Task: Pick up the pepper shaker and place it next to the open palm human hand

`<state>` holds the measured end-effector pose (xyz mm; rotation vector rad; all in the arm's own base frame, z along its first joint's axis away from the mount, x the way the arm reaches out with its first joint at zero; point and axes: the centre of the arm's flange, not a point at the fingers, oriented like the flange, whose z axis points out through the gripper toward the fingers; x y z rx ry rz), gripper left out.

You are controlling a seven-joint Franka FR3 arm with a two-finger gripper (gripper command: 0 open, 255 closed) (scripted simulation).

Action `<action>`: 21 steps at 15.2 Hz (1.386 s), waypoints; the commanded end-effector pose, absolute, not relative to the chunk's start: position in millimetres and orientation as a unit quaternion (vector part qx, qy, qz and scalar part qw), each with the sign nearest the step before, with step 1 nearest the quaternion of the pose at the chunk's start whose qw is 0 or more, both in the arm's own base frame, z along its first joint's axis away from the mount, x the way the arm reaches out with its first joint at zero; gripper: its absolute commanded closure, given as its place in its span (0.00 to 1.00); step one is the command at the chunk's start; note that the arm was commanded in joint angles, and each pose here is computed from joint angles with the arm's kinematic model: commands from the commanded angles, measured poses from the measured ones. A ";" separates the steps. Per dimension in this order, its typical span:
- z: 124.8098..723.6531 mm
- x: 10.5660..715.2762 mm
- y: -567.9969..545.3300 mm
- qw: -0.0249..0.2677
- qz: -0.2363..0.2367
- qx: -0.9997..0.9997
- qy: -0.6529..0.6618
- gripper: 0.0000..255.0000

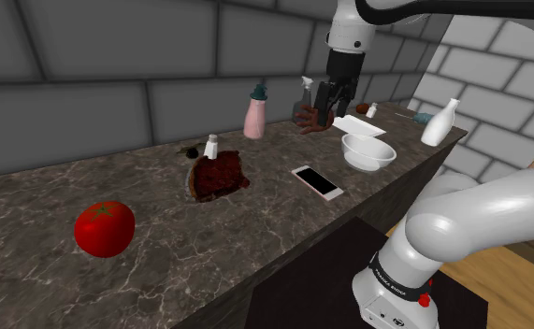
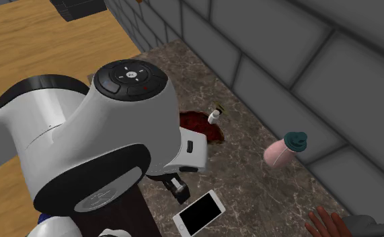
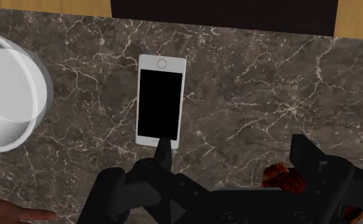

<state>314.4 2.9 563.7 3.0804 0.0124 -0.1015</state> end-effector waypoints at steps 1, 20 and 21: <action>563.7 314.4 2.9 0.030 -0.033 0.999 0.004 0.00; 459.6 521.0 67.8 -0.006 -0.006 0.998 0.061 0.00; 454.5 531.8 72.1 -0.008 -0.005 0.998 0.064 0.00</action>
